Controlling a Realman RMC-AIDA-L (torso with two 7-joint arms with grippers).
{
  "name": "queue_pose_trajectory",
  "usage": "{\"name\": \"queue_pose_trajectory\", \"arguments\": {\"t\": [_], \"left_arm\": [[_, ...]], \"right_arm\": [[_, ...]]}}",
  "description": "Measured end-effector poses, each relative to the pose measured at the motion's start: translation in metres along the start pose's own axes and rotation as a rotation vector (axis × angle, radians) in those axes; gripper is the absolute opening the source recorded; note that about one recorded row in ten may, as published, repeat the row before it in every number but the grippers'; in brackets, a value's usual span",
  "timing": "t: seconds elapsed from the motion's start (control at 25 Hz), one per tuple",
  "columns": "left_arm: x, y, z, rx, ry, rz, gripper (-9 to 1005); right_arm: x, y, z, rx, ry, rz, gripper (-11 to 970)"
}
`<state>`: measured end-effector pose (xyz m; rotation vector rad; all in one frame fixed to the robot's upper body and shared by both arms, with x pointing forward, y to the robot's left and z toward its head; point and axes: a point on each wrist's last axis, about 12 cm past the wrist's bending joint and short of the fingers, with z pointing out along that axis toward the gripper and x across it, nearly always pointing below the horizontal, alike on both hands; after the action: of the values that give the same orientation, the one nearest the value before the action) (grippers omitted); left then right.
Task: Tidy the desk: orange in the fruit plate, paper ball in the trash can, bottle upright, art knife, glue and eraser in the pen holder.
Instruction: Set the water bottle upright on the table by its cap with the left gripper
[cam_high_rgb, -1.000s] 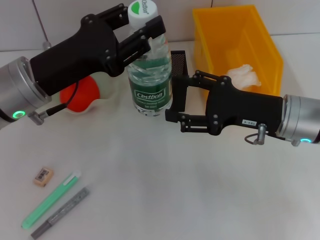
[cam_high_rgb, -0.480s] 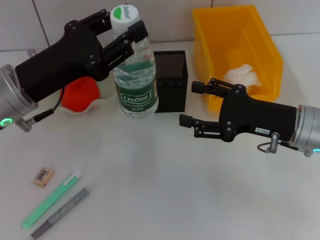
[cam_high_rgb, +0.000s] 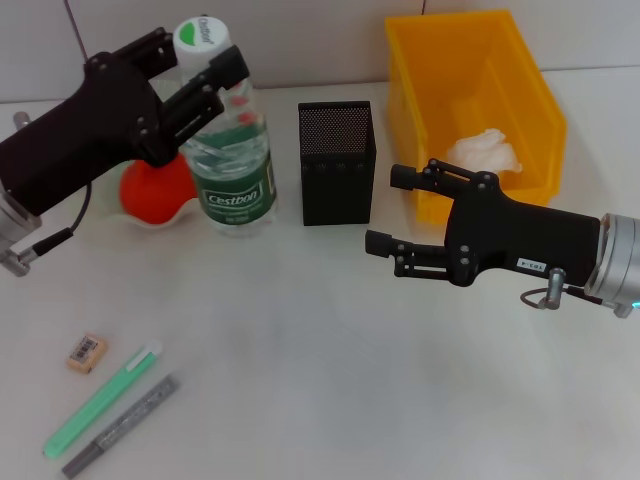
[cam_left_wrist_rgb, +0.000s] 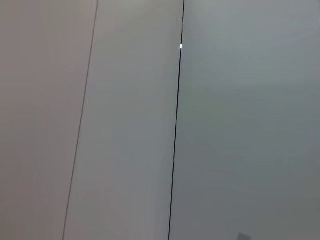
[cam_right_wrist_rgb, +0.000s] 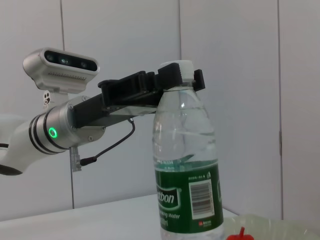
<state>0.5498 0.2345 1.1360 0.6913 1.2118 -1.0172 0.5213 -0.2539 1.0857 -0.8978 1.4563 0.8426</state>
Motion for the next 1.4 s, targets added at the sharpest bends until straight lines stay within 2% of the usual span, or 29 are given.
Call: {"name": "queue_pose_trajectory", "arguments": {"t": [1.4], "left_arm": [[0.018,0.009,-0.042,-0.208,0.102,0.040,435]], "right_arm": [[0.000,-0.002,-0.004,0.023,0.002,0.014,836]]}}
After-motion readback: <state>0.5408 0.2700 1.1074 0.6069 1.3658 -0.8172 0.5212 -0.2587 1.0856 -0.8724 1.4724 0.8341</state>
